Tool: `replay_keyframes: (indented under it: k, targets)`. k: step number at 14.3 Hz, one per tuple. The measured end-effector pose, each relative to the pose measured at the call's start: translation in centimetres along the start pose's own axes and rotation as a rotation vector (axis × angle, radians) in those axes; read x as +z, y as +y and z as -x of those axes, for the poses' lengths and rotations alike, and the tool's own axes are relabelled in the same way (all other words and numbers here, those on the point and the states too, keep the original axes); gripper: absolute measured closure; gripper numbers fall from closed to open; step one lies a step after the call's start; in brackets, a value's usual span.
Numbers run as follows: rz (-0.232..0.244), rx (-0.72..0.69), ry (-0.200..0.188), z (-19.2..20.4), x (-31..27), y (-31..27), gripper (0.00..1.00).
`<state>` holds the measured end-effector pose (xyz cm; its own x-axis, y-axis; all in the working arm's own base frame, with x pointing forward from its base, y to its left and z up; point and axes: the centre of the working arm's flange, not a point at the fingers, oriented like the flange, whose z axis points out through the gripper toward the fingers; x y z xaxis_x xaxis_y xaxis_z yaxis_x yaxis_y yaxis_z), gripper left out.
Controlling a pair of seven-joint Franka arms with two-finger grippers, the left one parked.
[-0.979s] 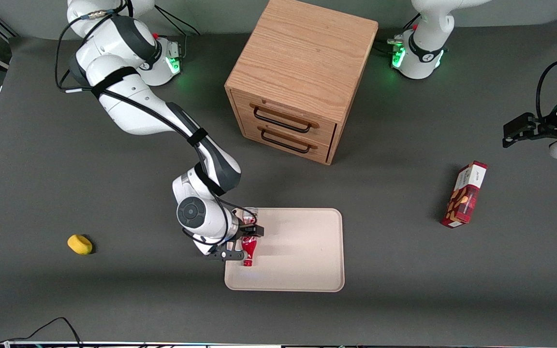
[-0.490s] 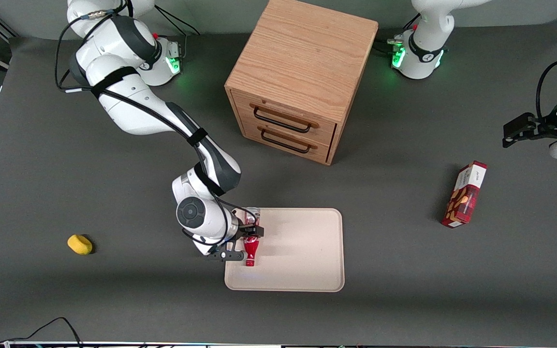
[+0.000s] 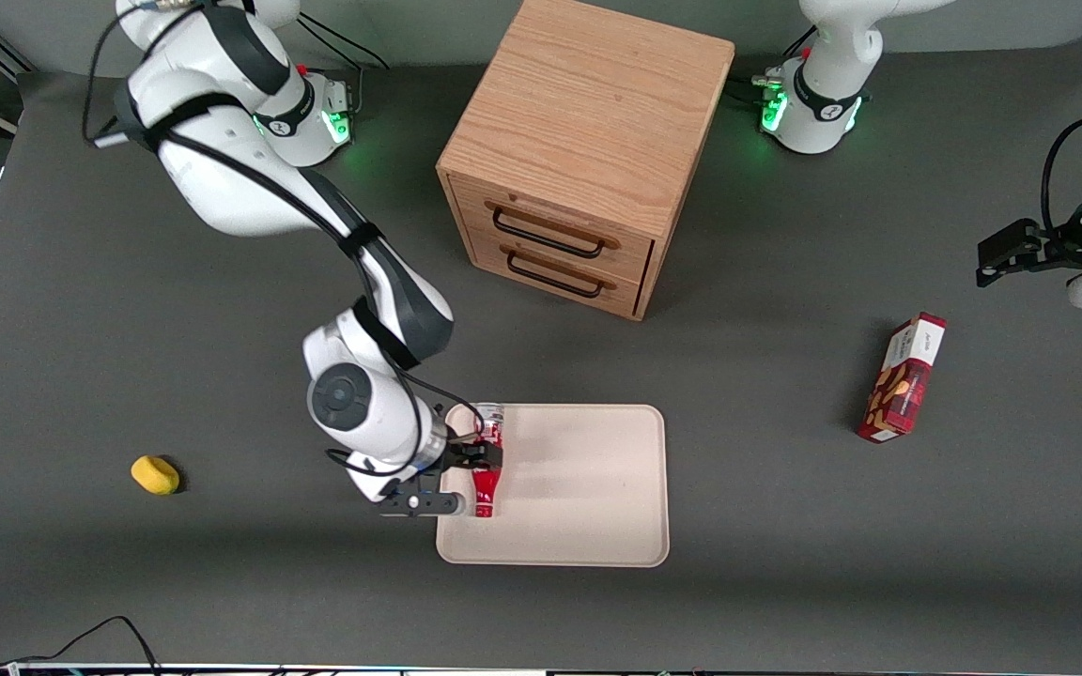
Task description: Place coke bottle on tray
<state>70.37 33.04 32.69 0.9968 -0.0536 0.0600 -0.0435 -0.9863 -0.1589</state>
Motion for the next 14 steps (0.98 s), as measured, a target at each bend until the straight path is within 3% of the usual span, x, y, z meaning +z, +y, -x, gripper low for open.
replay_keyframes:
  k: [3,6,7,10,14]
  targets:
    - [0.093,0.048,-0.029,0.5,-13.8,4.0,0.0]
    - [0.189,0.136,-0.005,3.0,-26.8,9.7,0.0]
    - [0.208,0.152,-0.016,4.2,-30.0,11.4,0.0]
    - [0.219,0.196,-0.055,8.0,-36.8,15.7,0.0]
    - [0.179,0.255,-0.083,12.4,-39.4,21.6,0.0]
